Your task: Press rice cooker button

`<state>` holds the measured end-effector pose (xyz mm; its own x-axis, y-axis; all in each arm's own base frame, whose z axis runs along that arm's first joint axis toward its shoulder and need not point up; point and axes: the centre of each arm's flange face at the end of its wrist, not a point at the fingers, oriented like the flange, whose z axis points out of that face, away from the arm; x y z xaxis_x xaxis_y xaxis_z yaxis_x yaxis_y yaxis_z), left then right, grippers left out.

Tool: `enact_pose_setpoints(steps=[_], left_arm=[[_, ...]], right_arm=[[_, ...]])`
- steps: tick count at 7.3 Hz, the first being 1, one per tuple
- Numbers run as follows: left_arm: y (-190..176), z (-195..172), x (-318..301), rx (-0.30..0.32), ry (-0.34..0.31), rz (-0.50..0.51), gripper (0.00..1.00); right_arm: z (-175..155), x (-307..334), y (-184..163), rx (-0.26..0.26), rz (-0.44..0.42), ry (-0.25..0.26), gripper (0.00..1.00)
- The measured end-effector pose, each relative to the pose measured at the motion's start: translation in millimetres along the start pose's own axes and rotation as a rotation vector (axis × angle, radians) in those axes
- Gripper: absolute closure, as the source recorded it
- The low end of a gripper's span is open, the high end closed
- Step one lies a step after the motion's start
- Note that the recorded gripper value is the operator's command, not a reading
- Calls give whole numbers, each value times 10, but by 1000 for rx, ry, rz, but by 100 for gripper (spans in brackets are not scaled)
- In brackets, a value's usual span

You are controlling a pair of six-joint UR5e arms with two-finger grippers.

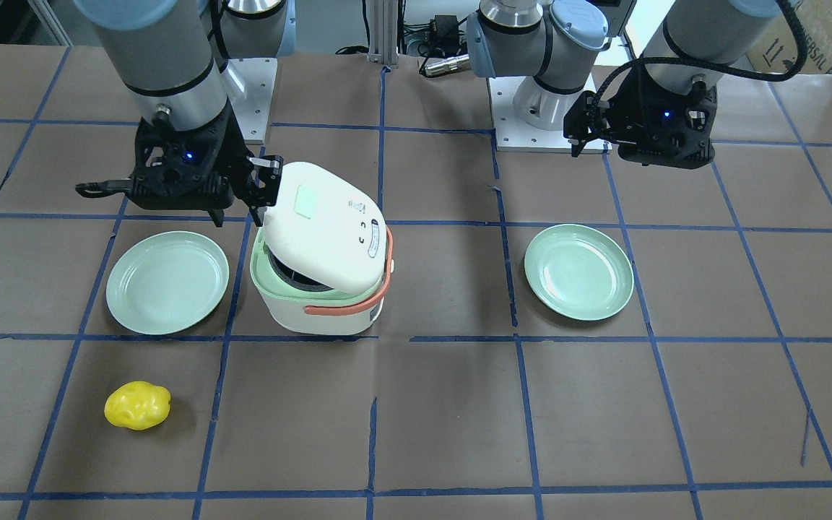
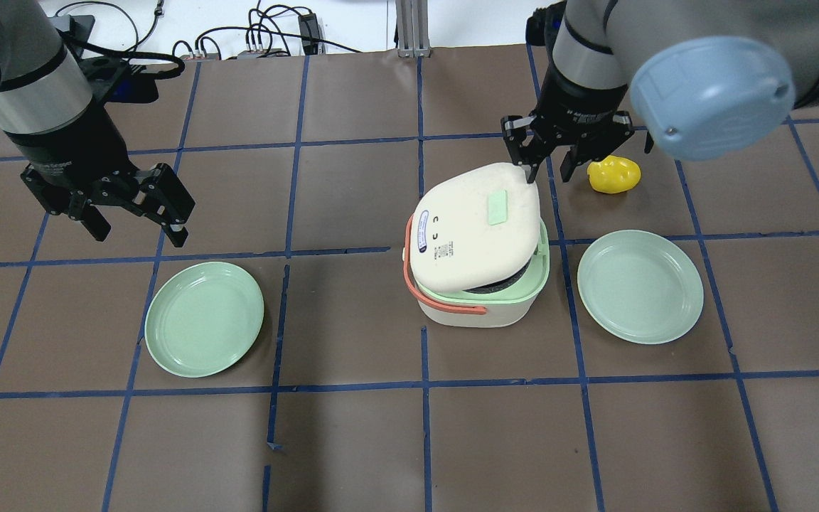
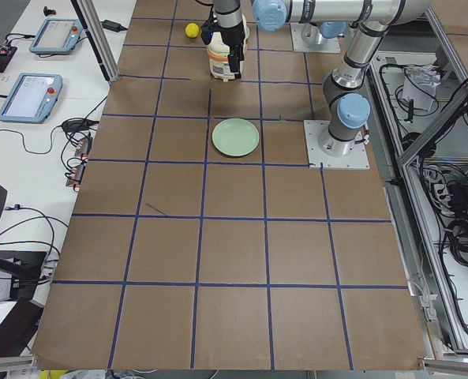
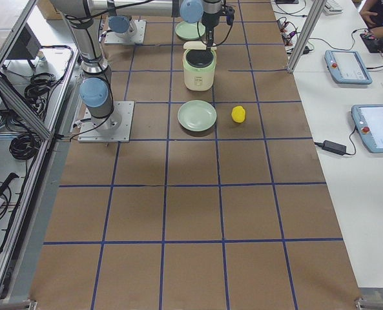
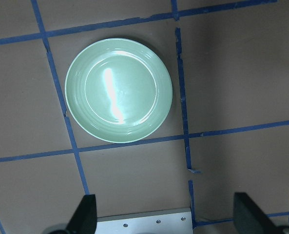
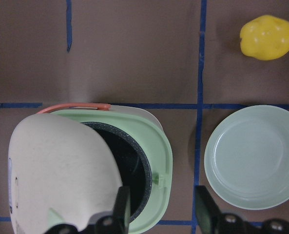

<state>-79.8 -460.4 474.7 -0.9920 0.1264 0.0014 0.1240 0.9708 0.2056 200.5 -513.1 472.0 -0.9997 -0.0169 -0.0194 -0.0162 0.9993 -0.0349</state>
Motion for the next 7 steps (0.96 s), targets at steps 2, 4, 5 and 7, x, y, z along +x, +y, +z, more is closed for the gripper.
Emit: enact_pose_setpoints(steps=[2, 4, 5, 7], left_arm=[[1, 1, 0, -1, 0, 0, 0], [0, 1, 0, -1, 0, 0, 0], [1, 2, 0, -1, 0, 0, 0], [1, 2, 0, -1, 0, 0, 0]], right_arm=[[-236, 154, -95, 7, 16, 16, 0], [-225, 344, -141, -11, 3, 20, 0], [-223, 437, -152, -13, -5, 20, 0], [-254, 501, -141, -10, -16, 19, 0]])
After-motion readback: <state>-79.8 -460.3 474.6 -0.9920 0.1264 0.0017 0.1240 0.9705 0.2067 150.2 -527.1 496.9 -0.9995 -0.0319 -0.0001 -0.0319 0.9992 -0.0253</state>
